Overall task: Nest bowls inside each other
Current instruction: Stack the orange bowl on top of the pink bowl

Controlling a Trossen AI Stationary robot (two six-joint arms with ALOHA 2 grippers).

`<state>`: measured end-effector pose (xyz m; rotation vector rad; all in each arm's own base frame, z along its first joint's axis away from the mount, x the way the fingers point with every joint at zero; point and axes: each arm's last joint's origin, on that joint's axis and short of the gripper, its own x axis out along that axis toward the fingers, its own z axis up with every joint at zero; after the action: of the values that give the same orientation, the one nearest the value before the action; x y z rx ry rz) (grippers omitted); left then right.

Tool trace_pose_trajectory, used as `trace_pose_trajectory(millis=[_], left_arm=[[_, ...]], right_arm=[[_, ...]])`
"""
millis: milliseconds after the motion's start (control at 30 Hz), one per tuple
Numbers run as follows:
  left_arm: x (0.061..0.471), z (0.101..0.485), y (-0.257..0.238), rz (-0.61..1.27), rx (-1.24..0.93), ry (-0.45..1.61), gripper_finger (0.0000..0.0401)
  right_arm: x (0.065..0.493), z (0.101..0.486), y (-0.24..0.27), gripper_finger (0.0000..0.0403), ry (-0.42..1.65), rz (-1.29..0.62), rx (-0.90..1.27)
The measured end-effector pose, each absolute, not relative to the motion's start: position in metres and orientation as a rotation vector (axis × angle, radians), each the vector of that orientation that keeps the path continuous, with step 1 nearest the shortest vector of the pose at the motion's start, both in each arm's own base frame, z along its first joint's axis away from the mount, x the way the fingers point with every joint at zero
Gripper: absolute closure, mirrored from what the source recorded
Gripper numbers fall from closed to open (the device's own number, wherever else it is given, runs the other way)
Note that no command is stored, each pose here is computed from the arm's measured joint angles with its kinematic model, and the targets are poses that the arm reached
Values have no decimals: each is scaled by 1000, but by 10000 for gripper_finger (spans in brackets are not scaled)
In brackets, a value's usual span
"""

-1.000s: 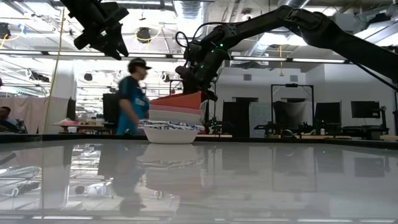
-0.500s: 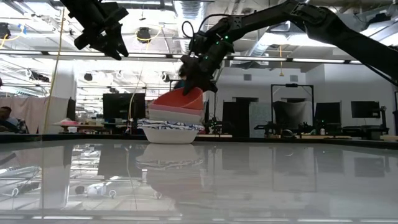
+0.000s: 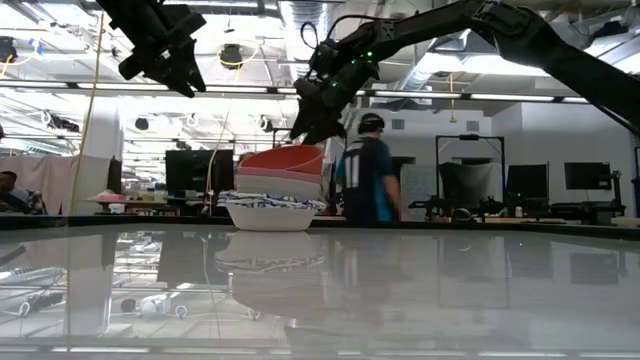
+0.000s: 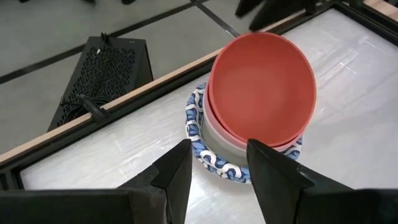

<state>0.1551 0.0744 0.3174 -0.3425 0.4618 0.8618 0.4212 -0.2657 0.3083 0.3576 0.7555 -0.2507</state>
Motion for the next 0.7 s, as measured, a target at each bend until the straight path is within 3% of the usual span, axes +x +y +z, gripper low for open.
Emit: trace_pose_trajectory(millis=[233, 333, 500, 700], left_arm=[[155, 317, 74, 864, -341, 469, 259], [155, 316, 74, 865, -341, 473, 259], [154, 315, 74, 862, -354, 491, 259], [153, 313, 73, 860, -368, 507, 259]], right_arm=[[401, 334, -269, 188, 714, -225, 403], [391, 353, -267, 245, 649, -143, 390], [380, 351, -280, 382, 581, 89, 502], [382, 337, -288, 395, 576, 103, 532]])
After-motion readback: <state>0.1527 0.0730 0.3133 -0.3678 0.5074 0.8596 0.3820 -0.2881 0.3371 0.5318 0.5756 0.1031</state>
